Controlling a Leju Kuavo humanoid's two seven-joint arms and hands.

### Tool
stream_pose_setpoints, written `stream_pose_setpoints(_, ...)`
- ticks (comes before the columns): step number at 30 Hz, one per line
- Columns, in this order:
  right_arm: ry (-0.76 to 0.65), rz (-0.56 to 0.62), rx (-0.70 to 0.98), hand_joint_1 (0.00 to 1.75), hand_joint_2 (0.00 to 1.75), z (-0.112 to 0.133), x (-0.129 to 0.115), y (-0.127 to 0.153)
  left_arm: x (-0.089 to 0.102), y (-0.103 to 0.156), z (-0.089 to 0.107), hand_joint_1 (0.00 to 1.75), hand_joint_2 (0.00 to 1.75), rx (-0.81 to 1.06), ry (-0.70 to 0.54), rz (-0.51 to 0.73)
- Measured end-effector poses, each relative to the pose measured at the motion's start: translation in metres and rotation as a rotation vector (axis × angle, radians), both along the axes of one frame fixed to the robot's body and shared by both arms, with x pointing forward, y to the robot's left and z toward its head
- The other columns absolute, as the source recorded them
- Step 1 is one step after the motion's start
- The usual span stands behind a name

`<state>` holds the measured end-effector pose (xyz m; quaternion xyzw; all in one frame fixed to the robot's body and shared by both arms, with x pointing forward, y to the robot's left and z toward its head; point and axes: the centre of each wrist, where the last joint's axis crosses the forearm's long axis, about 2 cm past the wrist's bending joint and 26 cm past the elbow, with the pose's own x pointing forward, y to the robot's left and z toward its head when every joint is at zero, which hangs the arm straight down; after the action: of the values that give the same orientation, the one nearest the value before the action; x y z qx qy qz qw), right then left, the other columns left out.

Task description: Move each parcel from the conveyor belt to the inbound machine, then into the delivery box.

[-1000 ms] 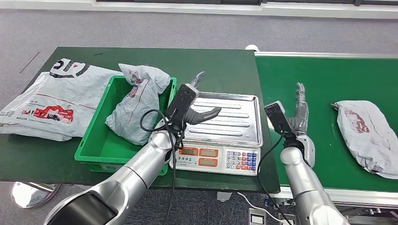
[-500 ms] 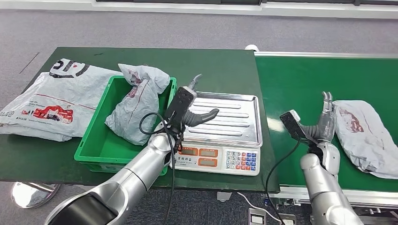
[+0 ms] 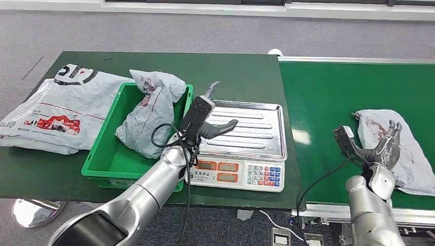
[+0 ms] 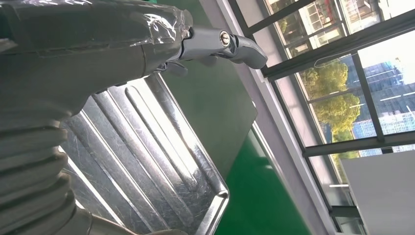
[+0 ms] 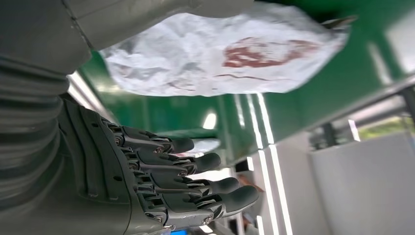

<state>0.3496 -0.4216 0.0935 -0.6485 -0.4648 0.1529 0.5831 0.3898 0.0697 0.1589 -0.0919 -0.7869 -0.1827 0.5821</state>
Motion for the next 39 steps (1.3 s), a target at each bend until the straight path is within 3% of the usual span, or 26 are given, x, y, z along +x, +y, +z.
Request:
stream_pose_setpoints(19,0.267,-0.157,0.109,0.00,1.75,-0.028,-0.007,-0.015,0.000,0.007,-0.005,0.00,1.75,-0.011,0.001,0.030)
stream_pose_setpoints(39,0.361,-0.186,0.154,0.00,1.75,-0.023,0.005,-0.007,0.001,0.015,-0.008,0.00,1.75,-0.051,-0.006,0.086)
